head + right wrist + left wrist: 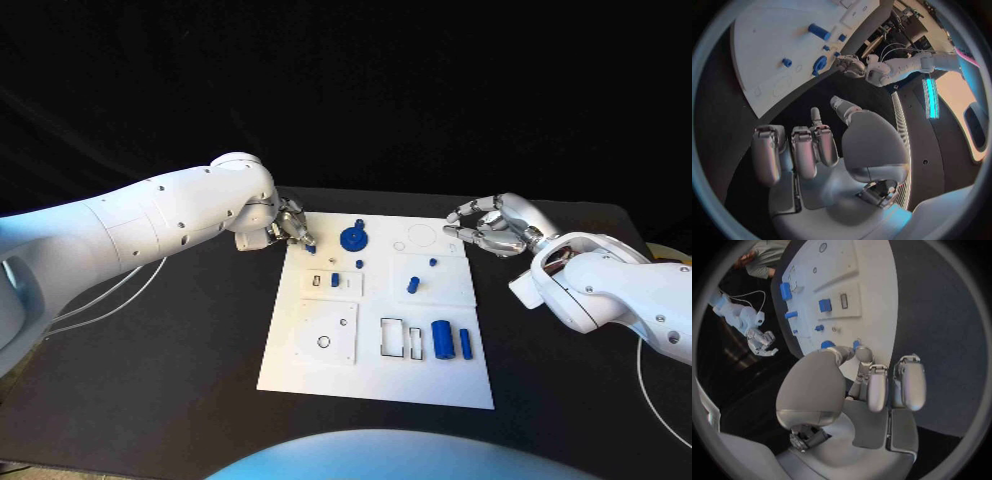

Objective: Assemble the parts on the task board

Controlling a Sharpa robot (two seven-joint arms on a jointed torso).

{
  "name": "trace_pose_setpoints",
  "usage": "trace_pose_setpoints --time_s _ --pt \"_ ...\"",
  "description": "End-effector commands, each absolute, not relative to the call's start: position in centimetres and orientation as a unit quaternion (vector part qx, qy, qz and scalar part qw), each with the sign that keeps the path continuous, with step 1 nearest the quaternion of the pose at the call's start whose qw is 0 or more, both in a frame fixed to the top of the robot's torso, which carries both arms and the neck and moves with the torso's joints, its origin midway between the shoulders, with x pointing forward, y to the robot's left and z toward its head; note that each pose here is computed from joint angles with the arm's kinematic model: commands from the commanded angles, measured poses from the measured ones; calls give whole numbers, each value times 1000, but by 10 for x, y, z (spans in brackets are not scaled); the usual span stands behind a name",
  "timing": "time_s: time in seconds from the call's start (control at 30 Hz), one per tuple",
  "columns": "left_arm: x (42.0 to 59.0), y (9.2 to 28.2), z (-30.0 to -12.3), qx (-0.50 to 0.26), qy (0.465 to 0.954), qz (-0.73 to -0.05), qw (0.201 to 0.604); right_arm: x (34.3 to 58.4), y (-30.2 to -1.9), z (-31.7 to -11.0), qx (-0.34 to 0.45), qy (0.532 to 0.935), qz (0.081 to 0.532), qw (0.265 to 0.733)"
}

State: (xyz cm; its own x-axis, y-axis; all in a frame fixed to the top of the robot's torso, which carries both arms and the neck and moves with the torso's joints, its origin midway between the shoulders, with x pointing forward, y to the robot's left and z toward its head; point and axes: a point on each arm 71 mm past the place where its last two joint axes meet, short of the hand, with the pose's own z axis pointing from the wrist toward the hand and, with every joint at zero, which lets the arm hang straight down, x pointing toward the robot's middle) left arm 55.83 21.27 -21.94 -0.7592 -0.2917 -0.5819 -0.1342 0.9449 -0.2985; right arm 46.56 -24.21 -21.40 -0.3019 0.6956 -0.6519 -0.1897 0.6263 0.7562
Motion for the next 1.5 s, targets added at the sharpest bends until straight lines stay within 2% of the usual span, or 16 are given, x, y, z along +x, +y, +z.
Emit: trace_pose_setpoints --time_s 0.03,0.4,0.7,1.03,1.5 --pt "557 213 -217 -136 923 -142 332 465 -241 -214 175 707 397 558" --pt "536 219 -205 -155 904 -176 357 465 -242 -215 176 707 395 560" --pt "517 212 -199 -129 897 -184 381 466 -243 -215 177 707 394 560" --pt "496 206 -215 -89 905 -176 378 466 -243 -215 178 707 394 560" --pt "485 197 -225 -46 913 -165 370 466 -243 -216 178 707 394 560"
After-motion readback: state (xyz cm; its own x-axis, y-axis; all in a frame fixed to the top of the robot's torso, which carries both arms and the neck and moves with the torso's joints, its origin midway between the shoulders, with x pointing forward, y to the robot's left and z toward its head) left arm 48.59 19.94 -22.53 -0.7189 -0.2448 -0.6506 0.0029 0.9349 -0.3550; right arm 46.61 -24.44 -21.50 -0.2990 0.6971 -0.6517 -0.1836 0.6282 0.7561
